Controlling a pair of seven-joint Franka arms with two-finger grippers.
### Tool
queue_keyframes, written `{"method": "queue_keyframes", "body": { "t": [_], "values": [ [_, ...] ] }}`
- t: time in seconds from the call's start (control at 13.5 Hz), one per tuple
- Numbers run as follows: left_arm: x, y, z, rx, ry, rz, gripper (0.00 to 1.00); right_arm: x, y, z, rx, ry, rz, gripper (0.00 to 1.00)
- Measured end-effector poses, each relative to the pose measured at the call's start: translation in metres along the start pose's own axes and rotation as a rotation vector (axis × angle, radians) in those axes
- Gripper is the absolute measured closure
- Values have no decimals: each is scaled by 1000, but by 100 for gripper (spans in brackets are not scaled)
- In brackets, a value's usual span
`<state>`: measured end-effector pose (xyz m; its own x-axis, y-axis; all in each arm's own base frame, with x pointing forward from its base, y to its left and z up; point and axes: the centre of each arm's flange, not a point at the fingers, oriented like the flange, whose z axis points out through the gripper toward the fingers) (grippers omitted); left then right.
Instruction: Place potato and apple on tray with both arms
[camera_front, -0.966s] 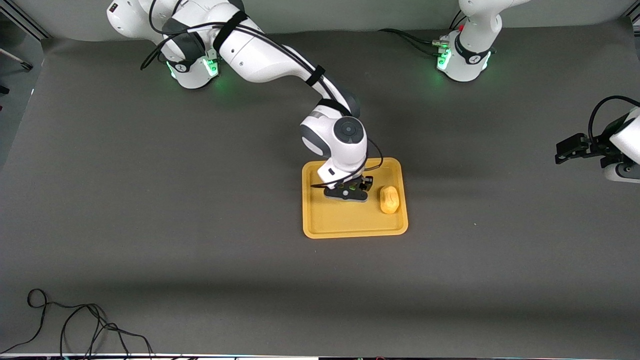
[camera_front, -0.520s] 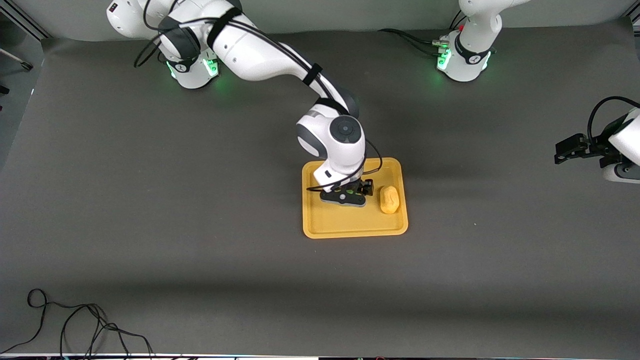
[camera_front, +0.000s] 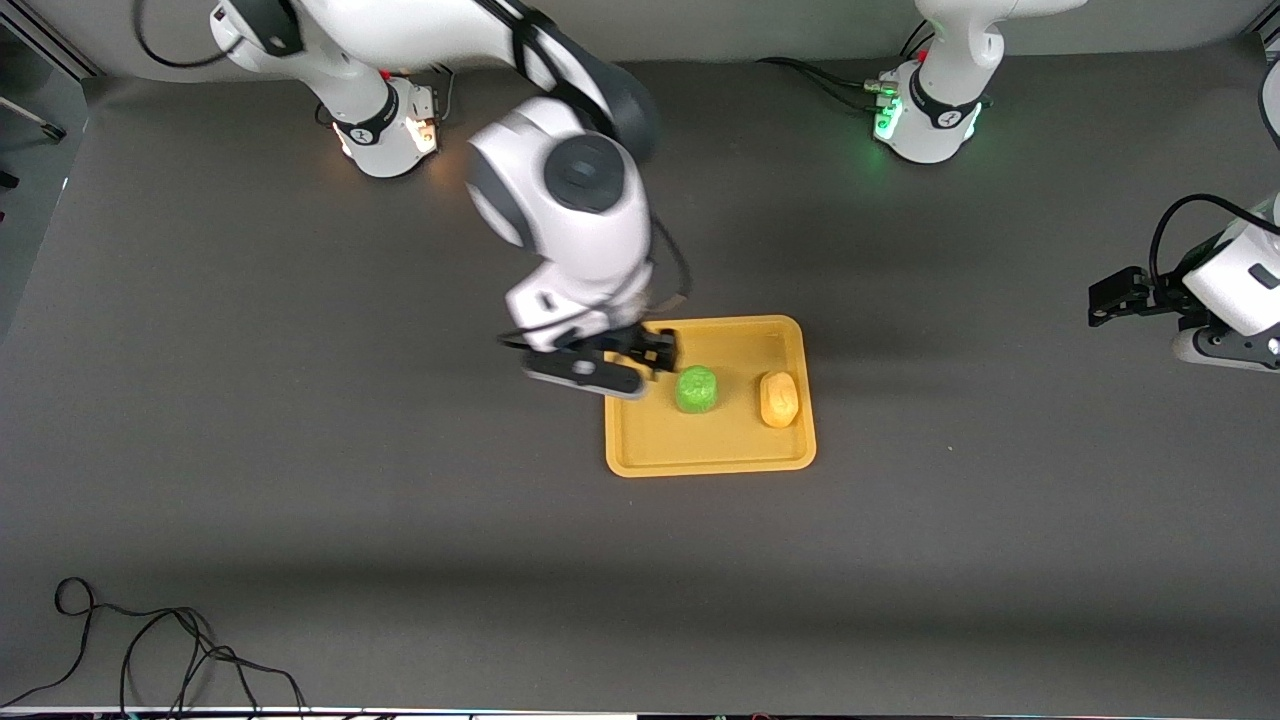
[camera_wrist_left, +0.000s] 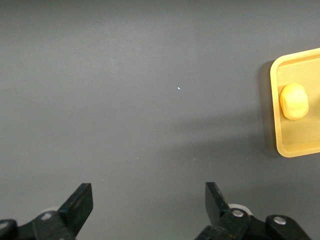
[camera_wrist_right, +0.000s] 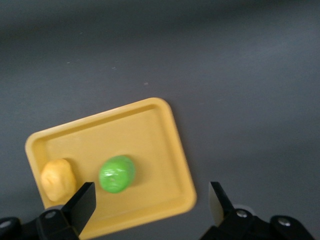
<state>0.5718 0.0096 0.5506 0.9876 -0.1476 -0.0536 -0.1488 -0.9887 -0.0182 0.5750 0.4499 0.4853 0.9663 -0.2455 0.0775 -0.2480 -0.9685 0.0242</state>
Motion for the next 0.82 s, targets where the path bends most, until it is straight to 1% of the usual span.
{"method": "queue_keyframes", "body": {
  "t": [0.15,0.37,0.59,0.82],
  "values": [
    [0,0,-1,0,3,-1,0,33,69,-37,-32,-36,-66,0],
    [0,0,-2,1,3,0,0,70,171,-69,-31,-59,-142,0],
    [-1,-3,-2,1,4,-6,0,85,266,-90,-19,-73,-177,0],
    [0,-4,-11,4,20,-7,0,99,349,-101,-10,-76,-207,0]
  ]
}}
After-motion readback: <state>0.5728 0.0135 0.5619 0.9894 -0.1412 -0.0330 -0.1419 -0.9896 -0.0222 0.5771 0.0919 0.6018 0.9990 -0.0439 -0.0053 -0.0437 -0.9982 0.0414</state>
